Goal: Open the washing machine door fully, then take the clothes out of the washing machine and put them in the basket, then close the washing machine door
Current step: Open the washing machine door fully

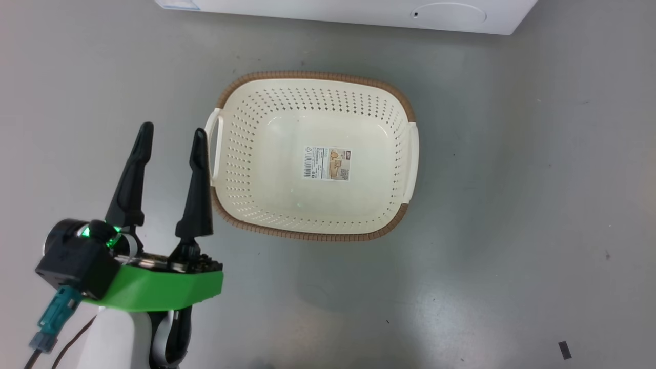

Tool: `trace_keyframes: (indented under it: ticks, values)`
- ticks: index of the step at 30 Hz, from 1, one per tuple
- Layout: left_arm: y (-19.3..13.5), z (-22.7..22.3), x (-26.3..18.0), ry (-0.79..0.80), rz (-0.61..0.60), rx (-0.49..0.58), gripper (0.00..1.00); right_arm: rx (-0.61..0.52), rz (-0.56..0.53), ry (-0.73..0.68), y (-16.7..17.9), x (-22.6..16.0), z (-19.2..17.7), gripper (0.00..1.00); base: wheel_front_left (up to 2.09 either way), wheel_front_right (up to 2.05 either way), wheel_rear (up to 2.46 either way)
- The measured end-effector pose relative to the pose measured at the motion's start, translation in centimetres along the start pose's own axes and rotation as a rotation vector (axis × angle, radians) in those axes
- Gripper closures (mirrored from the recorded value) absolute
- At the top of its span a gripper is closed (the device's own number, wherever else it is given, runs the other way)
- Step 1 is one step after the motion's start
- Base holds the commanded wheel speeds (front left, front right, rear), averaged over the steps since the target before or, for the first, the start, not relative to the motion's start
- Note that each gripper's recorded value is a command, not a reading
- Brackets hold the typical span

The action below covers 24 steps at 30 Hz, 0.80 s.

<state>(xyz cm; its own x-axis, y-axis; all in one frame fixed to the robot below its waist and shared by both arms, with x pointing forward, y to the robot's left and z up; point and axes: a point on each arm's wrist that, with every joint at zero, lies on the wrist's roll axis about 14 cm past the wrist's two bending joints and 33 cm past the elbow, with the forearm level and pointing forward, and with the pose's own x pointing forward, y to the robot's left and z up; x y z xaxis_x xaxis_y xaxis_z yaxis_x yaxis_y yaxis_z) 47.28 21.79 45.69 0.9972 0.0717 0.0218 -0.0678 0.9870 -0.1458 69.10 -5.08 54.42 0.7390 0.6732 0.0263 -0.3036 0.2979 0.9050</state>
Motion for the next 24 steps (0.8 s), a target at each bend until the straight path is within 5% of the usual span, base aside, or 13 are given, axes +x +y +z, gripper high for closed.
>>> trace_keyframes:
  ticks: [24]
  values:
    - [1.4, -0.4, -0.7, 0.019, 0.054, -0.010, 0.00, -0.003, -0.012, 0.096, -0.9, 3.3, -2.1, 1.00, 0.00, 0.00, 0.00]
